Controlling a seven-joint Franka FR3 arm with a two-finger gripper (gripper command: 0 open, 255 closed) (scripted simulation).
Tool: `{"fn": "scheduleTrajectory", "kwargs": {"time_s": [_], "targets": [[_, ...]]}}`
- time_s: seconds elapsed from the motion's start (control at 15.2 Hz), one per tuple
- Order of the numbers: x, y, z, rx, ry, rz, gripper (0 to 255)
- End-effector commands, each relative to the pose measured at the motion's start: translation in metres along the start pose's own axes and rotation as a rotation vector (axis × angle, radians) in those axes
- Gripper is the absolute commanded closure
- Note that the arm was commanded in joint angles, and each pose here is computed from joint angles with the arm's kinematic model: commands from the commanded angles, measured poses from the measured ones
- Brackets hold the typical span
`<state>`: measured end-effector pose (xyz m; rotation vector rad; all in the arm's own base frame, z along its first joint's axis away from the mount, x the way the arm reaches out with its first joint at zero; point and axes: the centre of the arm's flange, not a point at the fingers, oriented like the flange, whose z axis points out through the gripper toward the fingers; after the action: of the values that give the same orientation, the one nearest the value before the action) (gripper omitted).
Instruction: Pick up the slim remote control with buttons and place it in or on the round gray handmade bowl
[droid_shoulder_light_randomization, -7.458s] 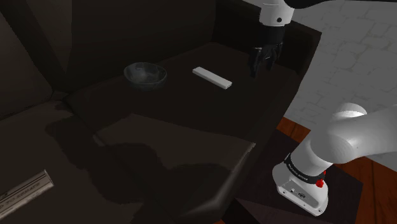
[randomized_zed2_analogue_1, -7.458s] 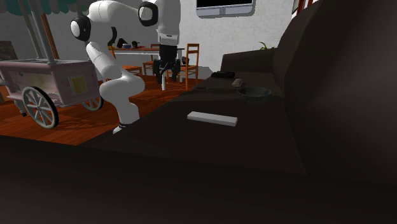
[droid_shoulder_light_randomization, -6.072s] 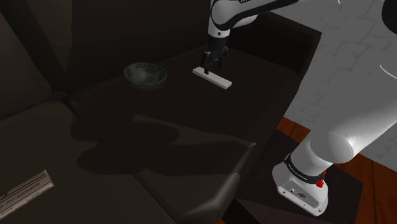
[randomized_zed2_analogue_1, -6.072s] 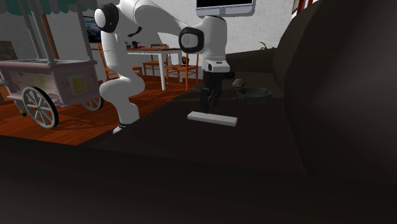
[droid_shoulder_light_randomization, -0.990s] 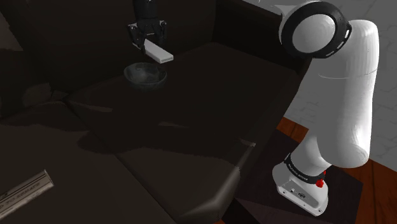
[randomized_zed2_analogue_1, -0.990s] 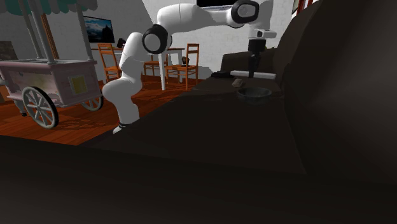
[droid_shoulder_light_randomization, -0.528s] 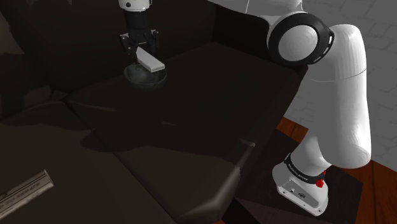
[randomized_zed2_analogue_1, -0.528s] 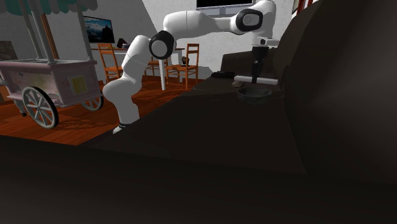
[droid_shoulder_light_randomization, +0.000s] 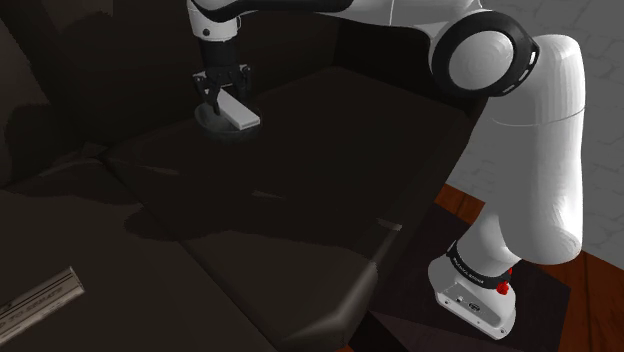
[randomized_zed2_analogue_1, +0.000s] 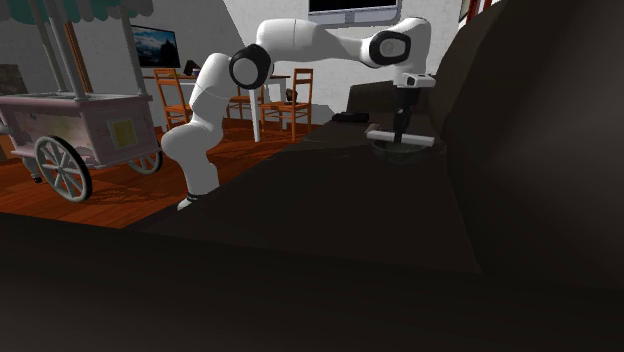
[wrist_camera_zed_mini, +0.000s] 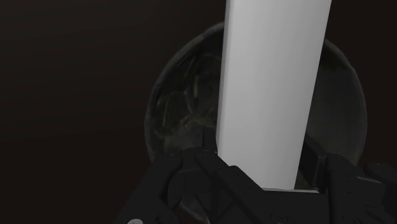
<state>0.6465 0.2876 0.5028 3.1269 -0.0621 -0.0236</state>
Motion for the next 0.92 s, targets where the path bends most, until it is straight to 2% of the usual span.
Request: {"fn": "scheduleTrajectory", "kwargs": {"time_s": [0.0, 0.4, 0.46, 0.79, 0.86], "targets": [[0.001, 0.000, 0.002, 0.001, 0.001, 0.000, 255], [0.001, 0.000, 0.002, 0.001, 0.001, 0.000, 255], [0.001, 0.000, 0.002, 0.001, 0.001, 0.000, 0], [0.001, 0.000, 0.002, 0.001, 0.001, 0.000, 0], [0.001, 0.000, -0.011, 0.001, 0.001, 0.000, 0]]}}
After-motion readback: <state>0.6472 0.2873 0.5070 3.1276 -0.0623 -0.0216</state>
